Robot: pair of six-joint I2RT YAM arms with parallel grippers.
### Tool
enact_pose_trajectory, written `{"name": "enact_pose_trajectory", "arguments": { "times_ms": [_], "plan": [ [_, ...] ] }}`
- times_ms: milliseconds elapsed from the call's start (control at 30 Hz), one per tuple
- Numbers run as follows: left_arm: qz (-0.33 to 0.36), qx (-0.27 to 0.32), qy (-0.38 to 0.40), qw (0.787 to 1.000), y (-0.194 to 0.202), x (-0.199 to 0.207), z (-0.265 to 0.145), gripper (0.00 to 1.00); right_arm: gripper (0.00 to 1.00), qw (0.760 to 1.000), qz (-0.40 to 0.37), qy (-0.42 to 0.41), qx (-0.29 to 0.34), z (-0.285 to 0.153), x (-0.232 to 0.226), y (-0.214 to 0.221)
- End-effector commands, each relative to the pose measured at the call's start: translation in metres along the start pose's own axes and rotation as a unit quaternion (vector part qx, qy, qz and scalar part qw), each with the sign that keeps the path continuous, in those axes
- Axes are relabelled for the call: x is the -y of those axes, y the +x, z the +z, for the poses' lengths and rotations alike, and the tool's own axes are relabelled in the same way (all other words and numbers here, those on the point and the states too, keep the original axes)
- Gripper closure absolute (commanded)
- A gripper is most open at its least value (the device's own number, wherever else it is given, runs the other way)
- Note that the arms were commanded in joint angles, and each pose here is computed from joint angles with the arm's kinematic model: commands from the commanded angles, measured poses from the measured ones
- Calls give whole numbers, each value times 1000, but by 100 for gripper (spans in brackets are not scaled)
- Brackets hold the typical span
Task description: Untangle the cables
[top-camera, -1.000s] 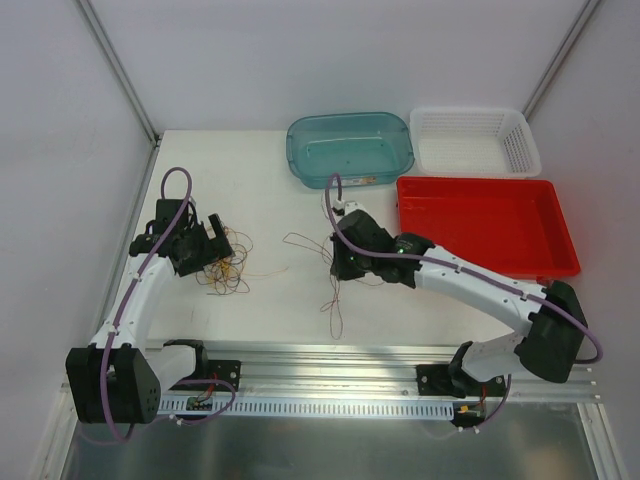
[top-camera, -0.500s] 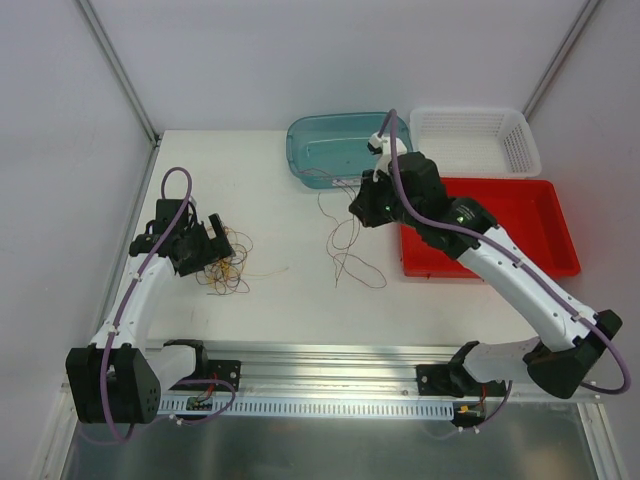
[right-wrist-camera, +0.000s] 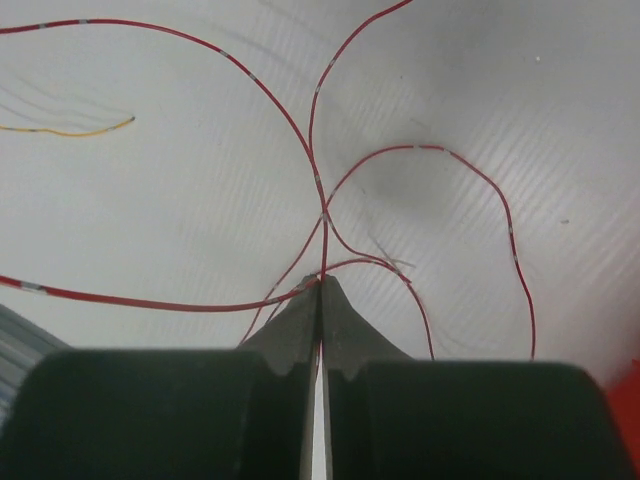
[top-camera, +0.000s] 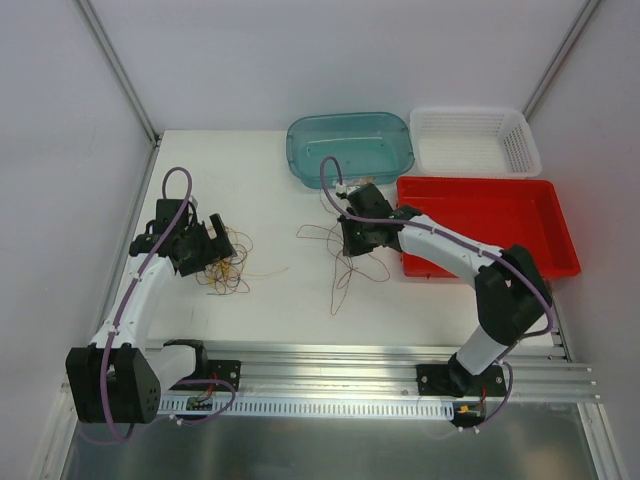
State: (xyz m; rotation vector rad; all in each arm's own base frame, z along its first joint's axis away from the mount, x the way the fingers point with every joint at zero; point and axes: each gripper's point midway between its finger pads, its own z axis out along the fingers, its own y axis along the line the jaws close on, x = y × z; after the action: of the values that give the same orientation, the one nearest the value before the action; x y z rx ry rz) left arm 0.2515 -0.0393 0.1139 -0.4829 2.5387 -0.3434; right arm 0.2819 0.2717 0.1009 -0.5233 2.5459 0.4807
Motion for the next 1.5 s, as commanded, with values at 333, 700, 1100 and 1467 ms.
{"name": "enact_pose_trajectory", "arguments": {
  "times_ms": [333, 700, 1100, 1467],
  "plan": [
    [6, -5, 6, 1000, 0, 0, 4, 10, 71, 999, -16, -31, -11, 66, -2, 7],
    [6, -8, 8, 1000, 1, 1, 5, 11, 48, 999, -39, -22, -16, 71, 3, 13],
    [7, -12, 16, 1000, 2, 3, 5, 10, 2, 995, -98, -12, -7, 24, 3, -8],
    [18, -11, 37, 999, 6, 21, 2, 13, 2, 999, -29, 10, -22, 45, 27, -3]
  ]
}}
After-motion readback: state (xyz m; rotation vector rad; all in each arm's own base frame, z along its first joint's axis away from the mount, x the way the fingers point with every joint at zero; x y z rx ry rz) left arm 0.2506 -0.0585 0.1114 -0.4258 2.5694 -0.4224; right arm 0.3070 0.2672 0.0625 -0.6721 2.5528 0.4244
